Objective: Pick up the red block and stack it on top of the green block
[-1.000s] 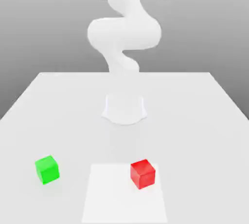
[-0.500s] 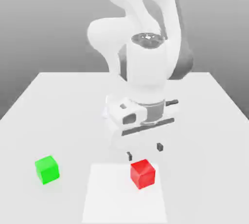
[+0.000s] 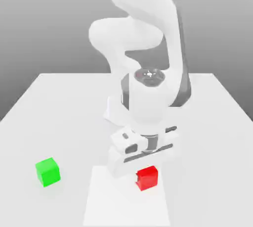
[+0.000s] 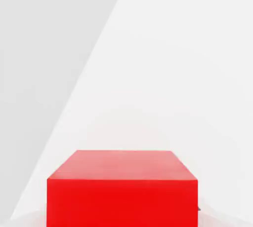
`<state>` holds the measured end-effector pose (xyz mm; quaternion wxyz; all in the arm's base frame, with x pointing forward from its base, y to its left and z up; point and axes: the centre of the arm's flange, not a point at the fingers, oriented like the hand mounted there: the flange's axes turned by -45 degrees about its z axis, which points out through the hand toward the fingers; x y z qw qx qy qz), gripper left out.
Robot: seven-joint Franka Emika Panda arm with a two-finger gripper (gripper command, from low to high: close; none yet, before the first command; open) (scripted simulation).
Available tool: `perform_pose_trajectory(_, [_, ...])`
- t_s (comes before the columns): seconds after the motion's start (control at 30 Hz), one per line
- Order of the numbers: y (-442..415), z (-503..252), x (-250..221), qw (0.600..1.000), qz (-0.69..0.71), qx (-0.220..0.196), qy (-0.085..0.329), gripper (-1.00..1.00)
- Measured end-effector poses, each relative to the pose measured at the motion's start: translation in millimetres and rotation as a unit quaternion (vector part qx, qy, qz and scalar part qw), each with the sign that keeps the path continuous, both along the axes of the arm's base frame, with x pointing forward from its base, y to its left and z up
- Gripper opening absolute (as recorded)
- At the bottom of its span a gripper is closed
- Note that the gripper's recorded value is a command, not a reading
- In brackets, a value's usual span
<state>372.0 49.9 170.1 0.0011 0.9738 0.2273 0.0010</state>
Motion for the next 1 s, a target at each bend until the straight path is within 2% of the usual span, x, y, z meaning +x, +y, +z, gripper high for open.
perform_pose_trajectory(0.2, [-13, 42, 2, 1.0, 0.022, 0.0, 0.0, -1.0])
perform_pose_trajectory(0.47, [-149, 62, 5, 0.999, 0.041, -0.002, -0.002, -1.0])
perform_pose_trajectory(0.73, [-266, 75, -33, 0.996, 0.088, 0.001, 0.001, -1.0])
perform_pose_trajectory(1.0, [-272, 50, -29, 0.994, 0.108, 0.002, -0.003, -1.0])
